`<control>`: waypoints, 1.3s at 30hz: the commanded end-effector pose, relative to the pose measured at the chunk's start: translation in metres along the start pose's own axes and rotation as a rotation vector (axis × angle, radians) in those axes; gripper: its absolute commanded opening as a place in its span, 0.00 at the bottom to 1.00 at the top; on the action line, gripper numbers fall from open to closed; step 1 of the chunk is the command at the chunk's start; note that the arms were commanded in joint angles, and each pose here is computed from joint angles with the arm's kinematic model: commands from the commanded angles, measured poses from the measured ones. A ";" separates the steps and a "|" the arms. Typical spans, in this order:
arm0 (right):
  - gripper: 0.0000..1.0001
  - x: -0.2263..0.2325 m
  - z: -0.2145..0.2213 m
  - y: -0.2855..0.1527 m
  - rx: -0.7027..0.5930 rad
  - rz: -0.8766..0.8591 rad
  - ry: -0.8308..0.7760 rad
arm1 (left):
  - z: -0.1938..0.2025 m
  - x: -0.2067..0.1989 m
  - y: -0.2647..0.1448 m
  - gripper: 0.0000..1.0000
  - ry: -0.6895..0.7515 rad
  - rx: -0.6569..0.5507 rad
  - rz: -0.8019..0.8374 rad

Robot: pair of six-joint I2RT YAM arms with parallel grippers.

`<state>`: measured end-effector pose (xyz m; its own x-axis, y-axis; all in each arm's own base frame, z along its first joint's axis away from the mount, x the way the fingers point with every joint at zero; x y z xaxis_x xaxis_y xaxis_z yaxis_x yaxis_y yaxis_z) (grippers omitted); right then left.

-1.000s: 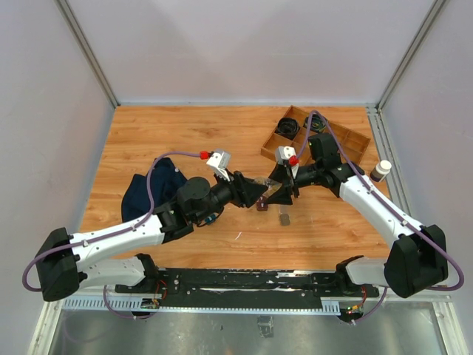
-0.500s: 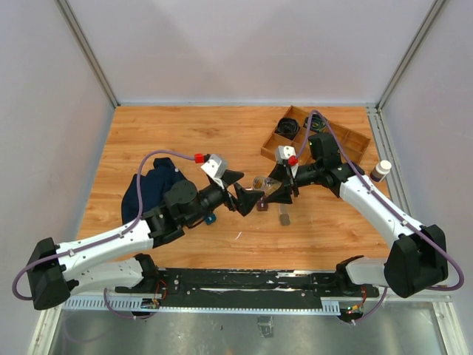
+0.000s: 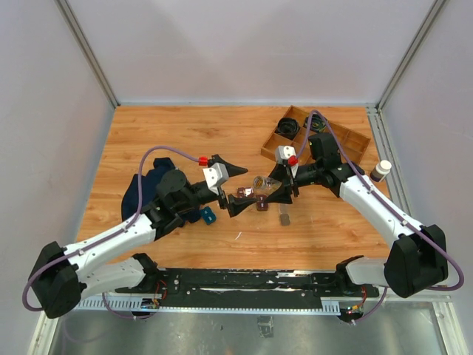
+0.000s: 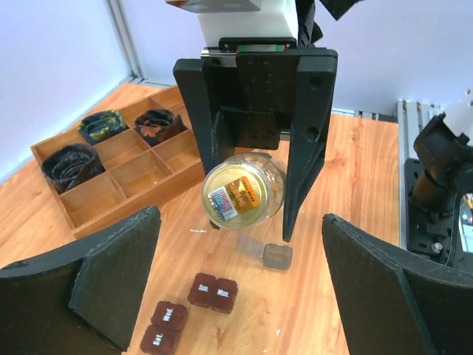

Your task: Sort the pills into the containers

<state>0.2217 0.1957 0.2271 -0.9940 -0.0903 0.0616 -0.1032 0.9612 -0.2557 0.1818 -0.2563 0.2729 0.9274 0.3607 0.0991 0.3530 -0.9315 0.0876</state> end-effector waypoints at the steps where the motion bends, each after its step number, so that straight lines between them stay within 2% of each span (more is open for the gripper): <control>1: 0.01 -0.004 -0.016 -0.006 -0.027 0.016 -0.077 | -0.014 -0.001 0.010 0.89 0.058 -0.039 0.171; 4: 0.01 -0.004 -0.017 -0.006 -0.028 0.015 -0.078 | -0.008 0.003 0.018 0.73 0.052 -0.002 0.185; 9: 0.01 -0.004 -0.017 -0.006 -0.028 0.016 -0.080 | -0.003 0.009 0.024 0.68 0.041 0.012 0.158; 16: 0.01 -0.004 -0.017 -0.006 -0.028 0.017 -0.079 | -0.005 0.012 0.028 0.50 0.010 0.007 0.146; 17: 0.01 -0.004 -0.017 -0.006 -0.028 0.018 -0.079 | -0.006 0.012 0.029 0.45 -0.001 0.007 0.144; 20: 0.01 -0.004 -0.017 -0.006 -0.028 0.018 -0.079 | -0.007 0.013 0.031 0.16 -0.037 0.008 0.133; 22: 0.01 -0.004 -0.016 -0.006 -0.028 0.016 -0.076 | -0.008 0.014 0.031 0.08 -0.064 0.013 0.121; 26: 0.01 -0.005 -0.016 -0.007 -0.027 0.019 -0.078 | -0.014 0.013 0.029 0.01 -0.176 0.008 0.078; 32: 0.01 -0.005 -0.015 -0.006 -0.026 0.017 -0.071 | -0.013 0.008 0.021 0.00 -0.455 -0.005 -0.085; 39: 0.01 -0.006 -0.014 -0.006 -0.026 0.016 -0.068 | -0.009 -0.014 0.030 0.01 -0.599 0.028 -0.255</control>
<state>0.2231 0.1935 0.2287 -0.9944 -0.0893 0.0574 -0.1007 0.9641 -0.2456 0.1847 -0.2821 0.2740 0.8120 0.4498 -0.3720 0.4890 -0.8722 0.0130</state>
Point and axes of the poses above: each gripper's point midway between its finger pads, its own y axis out along the fingers, its own x axis along the line the jaws close on, z = x × y, the point moved 6 cm from there along -y, back along the fingers, and after that the axes turned 2 degrees about y, right-handed, at the moved point
